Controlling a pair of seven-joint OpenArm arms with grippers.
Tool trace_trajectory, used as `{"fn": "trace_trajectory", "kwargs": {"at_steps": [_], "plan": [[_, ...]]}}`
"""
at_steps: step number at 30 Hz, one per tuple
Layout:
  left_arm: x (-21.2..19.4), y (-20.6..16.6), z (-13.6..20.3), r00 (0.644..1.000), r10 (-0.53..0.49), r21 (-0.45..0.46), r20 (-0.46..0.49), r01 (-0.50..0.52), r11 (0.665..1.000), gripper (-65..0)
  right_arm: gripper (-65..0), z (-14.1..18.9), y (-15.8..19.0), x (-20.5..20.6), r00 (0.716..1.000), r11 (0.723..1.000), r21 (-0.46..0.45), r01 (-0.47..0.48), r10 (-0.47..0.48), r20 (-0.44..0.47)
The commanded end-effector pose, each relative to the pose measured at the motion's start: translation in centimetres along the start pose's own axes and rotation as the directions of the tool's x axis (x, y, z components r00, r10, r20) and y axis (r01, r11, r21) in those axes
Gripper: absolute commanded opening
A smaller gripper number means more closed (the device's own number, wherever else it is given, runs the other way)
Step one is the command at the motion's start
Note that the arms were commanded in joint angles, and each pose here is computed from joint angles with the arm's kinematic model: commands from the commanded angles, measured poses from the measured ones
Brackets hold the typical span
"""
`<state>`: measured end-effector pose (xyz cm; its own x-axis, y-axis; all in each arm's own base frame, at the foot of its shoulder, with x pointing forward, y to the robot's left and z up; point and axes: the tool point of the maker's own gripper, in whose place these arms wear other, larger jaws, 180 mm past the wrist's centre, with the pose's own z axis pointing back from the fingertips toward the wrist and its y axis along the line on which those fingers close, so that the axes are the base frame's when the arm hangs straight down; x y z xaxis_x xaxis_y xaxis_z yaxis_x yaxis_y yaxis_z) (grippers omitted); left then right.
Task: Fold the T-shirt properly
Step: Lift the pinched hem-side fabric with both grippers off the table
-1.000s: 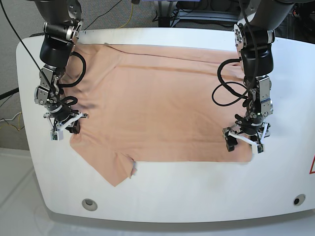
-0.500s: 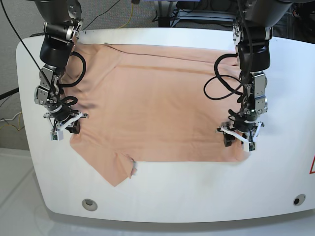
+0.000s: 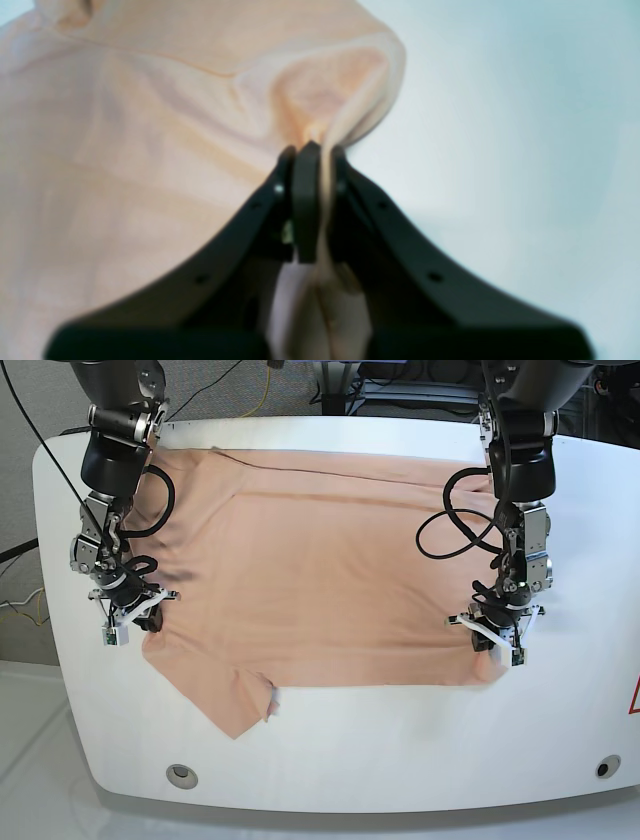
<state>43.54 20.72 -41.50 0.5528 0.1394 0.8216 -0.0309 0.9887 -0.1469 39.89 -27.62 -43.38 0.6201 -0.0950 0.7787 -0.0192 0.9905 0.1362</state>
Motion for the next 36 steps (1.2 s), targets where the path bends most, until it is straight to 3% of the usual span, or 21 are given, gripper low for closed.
{"fn": "trace_trajectory", "kwargs": {"at_steps": [1,16,36], "plan": [[3.9,0.0,0.2,0.995,-0.017,-0.004,0.096,0.017,1.000,-61.1,-64.4,0.2,-0.8,-1.0,0.997,0.999,-0.024,-0.028,0.027,-0.072],[4.8,1.8,0.8,0.994,-0.057,0.024,0.098,0.055,0.998,-61.0,-64.5,0.5,-0.6,0.6,0.998,0.998,-0.026,-0.050,0.050,-0.031],[4.4,1.8,0.8,0.994,-0.077,0.020,0.075,0.076,0.997,-61.0,-65.0,2.1,2.9,2.1,0.992,0.992,-0.003,-0.129,0.129,-0.007]]}}
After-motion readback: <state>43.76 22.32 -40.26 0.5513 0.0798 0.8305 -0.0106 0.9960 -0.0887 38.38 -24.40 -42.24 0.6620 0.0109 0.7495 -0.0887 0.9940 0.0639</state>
